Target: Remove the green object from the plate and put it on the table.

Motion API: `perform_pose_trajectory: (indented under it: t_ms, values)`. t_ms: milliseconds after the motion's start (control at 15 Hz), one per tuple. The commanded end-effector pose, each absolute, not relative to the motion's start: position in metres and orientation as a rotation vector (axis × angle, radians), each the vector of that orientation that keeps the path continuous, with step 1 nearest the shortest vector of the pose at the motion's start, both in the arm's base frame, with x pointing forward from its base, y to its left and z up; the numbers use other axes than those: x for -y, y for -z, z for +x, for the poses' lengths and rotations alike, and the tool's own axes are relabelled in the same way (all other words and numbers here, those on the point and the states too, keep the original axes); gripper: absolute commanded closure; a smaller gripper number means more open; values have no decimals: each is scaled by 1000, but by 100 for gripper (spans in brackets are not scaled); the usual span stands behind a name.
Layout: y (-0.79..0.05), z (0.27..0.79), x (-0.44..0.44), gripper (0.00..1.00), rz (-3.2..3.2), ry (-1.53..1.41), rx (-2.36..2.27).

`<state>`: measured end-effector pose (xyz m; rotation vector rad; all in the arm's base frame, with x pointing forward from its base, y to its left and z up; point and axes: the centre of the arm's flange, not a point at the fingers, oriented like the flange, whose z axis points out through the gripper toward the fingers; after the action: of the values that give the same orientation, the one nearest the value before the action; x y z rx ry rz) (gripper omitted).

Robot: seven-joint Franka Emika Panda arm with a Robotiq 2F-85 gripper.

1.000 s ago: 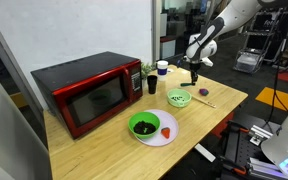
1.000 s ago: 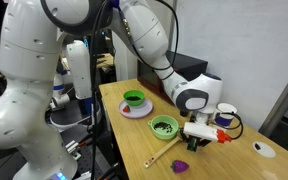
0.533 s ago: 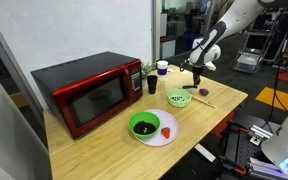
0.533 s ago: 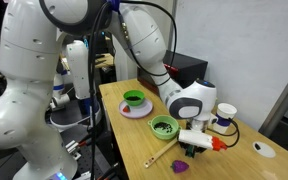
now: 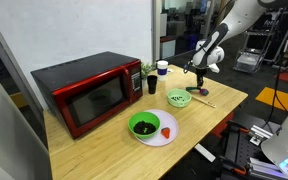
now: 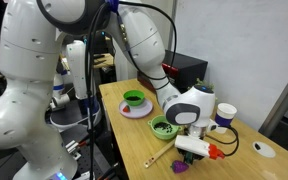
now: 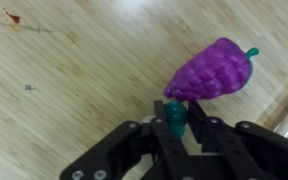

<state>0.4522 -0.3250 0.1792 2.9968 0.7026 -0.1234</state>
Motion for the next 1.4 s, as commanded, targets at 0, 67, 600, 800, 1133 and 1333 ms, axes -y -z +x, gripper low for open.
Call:
perform_pose_trajectory:
  t_ms: [0,67,600,800,1133,1333]
  values:
    - [-182,443,321,40,2983,93,-656]
    - [-183,444,320,34,2986,85,-646]
    - [-245,469,299,0,2982,27,-454]
    - [-293,477,277,0,3008,-19,-453]
    - [-381,473,223,0,3105,-65,-498]
    - [-422,463,182,0,3101,-108,-477]
